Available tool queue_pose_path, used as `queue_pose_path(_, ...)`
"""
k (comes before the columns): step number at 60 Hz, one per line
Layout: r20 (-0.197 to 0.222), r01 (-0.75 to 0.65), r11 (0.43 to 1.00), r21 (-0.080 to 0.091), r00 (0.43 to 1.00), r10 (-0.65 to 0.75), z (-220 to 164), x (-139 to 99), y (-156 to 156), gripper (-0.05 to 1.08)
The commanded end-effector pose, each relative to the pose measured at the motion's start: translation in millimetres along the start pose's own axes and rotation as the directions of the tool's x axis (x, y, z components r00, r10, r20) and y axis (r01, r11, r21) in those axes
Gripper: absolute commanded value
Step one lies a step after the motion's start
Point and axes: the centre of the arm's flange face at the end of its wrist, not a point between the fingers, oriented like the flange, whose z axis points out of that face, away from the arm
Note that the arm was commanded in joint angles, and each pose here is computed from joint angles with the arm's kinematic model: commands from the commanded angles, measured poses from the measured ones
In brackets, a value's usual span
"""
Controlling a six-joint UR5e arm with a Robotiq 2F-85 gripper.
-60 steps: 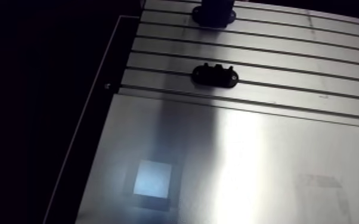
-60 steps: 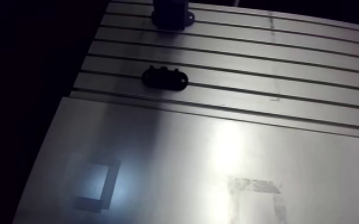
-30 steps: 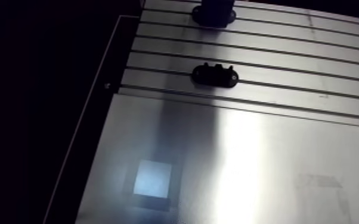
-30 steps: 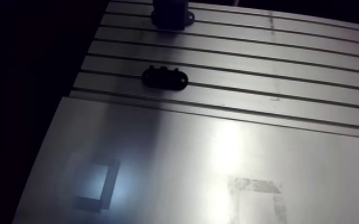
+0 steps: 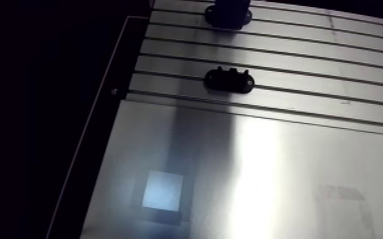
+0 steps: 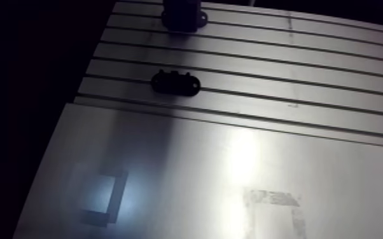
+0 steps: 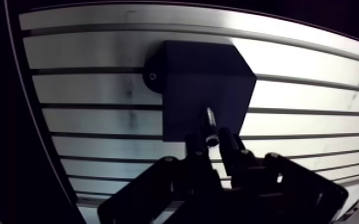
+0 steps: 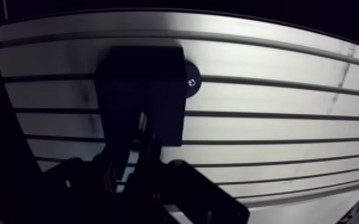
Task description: Pick up the M10 bolt and insert it into the hole until fully seated.
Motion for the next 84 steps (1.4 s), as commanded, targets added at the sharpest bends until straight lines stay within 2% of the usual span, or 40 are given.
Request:
queue_pose_path(1,0.006,-0.002,1.000,0.000,1.000,0.002,6,0,0,1.07)
queue_pose_path(11,-0.002,-0.001,1.000,-0.003,1.000,0.001,4,0,1,1.06)
queue_pose_path(14,-0.003,-0.001,1.000,-0.006,1.000,0.001,2,0,1,1.00)
queue_pose_path(15,-0.003,-0.002,1.000,-0.005,1.000,0.002,2,0,1,0.88)
queue_pose_path(16,-0.003,-0.002,1.000,-0.005,1.000,0.002,2,0,1,0.88)
queue_pose_path(17,-0.003,-0.002,1.000,-0.005,1.000,0.002,2,-1,1,0.54)
queue_pose_path(18,-0.003,-0.002,1.000,-0.005,1.000,0.002,2,-1,1,0.54)
queue_pose_path(19,-0.003,-0.002,1.000,-0.006,1.000,0.002,2,-1,1,0.13)
queue_pose_path(20,-0.003,-0.002,1.000,-0.006,1.000,0.002,2,-1,1,0.13)
queue_pose_path(21,-0.005,-0.002,1.000,-0.005,1.000,0.002,2,-1,1,0.03)
queue_pose_path(54,-0.026,0.000,1.000,0.000,1.000,0.000,-4,-3,1,0.00)
queue_pose_path(59,-0.045,0.004,1.000,0.005,0.999,-0.003,-29,-20,-1,0.00)
queue_pose_path(64,-0.040,0.006,1.000,0.004,0.999,-0.006,-40,-35,-1,0.00)
queue_pose_path(67,-0.049,0.006,1.000,0.004,0.999,-0.005,-56,-54,1,0.00)
queue_pose_path(68,-0.049,0.006,1.000,0.004,0.999,-0.005,-56,-54,1,0.00)
queue_pose_path(73,-0.083,0.006,1.000,0.005,0.996,-0.006,-88,-82,5,0.00)
queue_pose_path(76,-0.085,0.010,1.000,0.005,0.996,-0.010,-97,-91,6,0.00)
queue_pose_path(78,-0.075,0.011,1.000,0.006,0.997,-0.011,-111,-109,9,0.00)
queue_pose_path(81,-0.074,0.014,1.000,0.005,0.997,-0.013,-117,-118,9,0.00)
queue_pose_path(84,-0.086,0.012,1.000,0.003,0.996,-0.012,-128,-134,11,0.01)
